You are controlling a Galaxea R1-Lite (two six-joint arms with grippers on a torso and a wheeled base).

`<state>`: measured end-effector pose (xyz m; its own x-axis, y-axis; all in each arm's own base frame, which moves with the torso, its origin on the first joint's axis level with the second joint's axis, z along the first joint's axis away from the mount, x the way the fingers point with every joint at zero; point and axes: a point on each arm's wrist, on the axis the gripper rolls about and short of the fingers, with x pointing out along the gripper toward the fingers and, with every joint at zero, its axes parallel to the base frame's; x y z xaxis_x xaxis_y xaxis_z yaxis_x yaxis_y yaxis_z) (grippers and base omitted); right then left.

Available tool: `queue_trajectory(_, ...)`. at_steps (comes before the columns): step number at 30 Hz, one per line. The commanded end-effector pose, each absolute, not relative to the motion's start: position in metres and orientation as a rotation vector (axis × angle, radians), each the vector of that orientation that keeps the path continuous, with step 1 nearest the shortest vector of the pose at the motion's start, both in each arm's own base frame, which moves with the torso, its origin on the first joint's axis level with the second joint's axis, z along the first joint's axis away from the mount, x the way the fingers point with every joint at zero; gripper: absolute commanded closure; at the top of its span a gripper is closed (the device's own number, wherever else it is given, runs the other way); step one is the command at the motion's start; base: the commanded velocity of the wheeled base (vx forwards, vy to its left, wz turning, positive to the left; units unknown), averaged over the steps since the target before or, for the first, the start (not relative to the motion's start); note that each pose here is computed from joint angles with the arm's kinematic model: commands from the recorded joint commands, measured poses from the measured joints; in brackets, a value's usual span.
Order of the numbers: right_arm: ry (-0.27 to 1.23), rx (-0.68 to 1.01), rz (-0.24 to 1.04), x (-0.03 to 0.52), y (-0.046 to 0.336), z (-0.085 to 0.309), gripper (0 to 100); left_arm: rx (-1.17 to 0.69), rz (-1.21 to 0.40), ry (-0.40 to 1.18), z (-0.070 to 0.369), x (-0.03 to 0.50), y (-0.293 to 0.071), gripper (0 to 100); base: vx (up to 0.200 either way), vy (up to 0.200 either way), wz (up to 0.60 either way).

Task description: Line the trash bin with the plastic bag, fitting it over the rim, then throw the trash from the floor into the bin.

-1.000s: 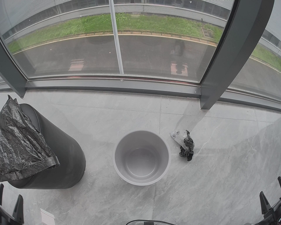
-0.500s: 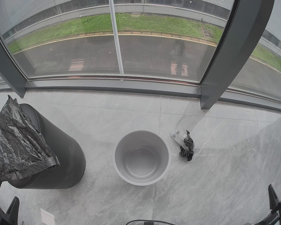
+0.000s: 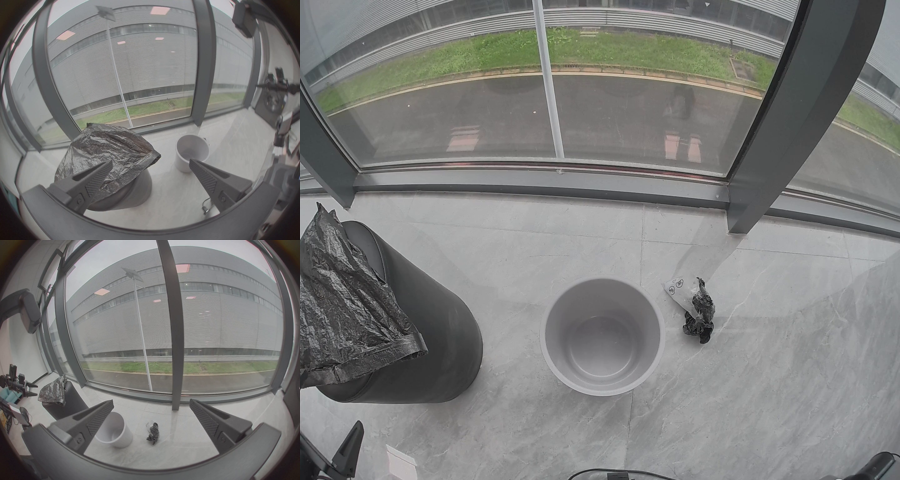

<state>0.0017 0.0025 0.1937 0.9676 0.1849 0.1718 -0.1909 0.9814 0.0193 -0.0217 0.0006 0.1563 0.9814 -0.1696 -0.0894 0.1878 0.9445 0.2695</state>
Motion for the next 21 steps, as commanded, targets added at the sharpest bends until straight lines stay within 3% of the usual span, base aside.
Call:
queue_trajectory(1, 0.003, 0.034, 0.345, 0.099, 0.025, 0.205, 0, 0.581, -0.211, 0.226, 0.169, 0.019, -0.003, 0, 0.000, 0.000, 0.00)
queue_trajectory(9, 0.049, 0.120, 0.389, 0.169, 0.052, 0.195, 0, 0.917, -0.201, 0.174, 0.182, 0.054, -0.005, 0, 0.000, 0.000, 0.00)
queue_trajectory(21, 0.052, 0.131, 0.318, 0.213, 0.058, 0.167, 0, 1.110, -0.169, 0.276, 0.180, 0.080, -0.006, 0, 0.000, 0.000, 0.00)
